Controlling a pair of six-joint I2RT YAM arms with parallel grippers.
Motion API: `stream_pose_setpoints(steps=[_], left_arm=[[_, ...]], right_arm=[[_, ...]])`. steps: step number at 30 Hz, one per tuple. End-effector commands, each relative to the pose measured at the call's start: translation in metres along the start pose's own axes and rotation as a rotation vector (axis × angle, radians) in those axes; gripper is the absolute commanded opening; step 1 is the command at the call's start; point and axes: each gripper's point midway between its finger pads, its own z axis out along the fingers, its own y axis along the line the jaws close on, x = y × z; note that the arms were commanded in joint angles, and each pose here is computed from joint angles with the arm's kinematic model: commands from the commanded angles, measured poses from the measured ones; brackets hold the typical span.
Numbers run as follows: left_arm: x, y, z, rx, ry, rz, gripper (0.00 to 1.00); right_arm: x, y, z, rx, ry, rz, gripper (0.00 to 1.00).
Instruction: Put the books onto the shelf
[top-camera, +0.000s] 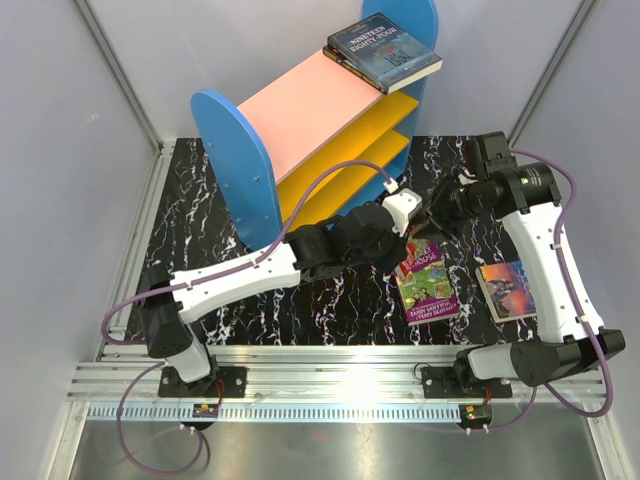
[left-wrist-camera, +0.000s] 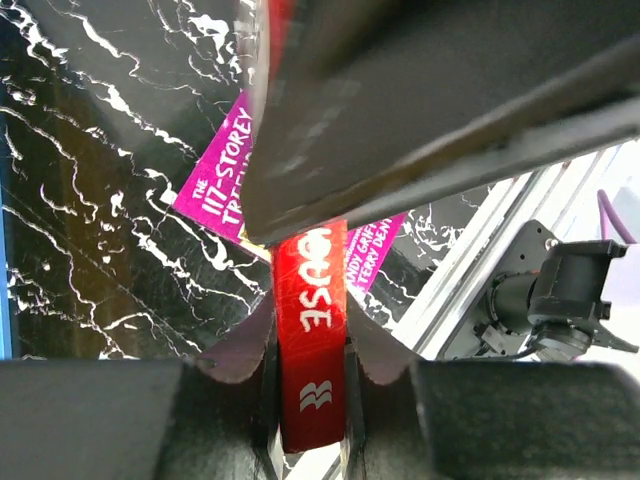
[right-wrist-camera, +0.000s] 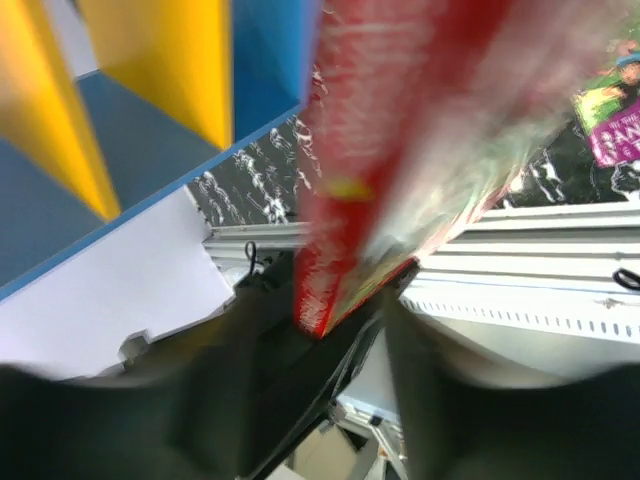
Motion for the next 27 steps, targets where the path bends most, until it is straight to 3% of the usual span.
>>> stream_pose_setpoints(steps=[1,3,4,5,12,19,23,27], left_arm=[[-0.04,-0.007,-0.018,0.005,-0.123,-0.049,0.0],[-0.039,-0.004,-0.021,-0.01,-0.109,-0.075,0.0],[-0.039,-0.004,-0.023,-0.011,-0.106,-0.078,0.0],[-0.041,-0.005,-0.027,-0.006,-0.111,-0.093,0.0],[-0.079,-0.005,-0.06,0.067,-0.184,-0.27,0.0],[-0.141,0.001,-0.108,0.191,-0.34,-0.485,0.0],[-0.192,0.001,-0.143,0.321,-0.475,-0.638,0.0],[-0.229,0.002,-0.171,0.425,-0.578,-0.731,0.0]], right_arm=[[0.035,0.004,-0.033,-0.029,0.105,-0.014,0.66],[0.017,0.012,-0.043,-0.015,0.015,-0.045,0.98],[0.012,0.012,-0.049,0.001,-0.015,-0.062,1.0],[-0.003,0.012,-0.048,0.036,-0.064,-0.064,1.0],[-0.067,0.05,-0.114,-0.19,-0.362,-0.01,1.0],[-0.06,0.068,-0.194,-0.487,-0.666,0.002,1.0],[-0.046,0.072,-0.198,-0.626,-0.668,0.048,1.0],[-0.047,0.079,-0.168,-0.83,-0.528,0.201,1.0]])
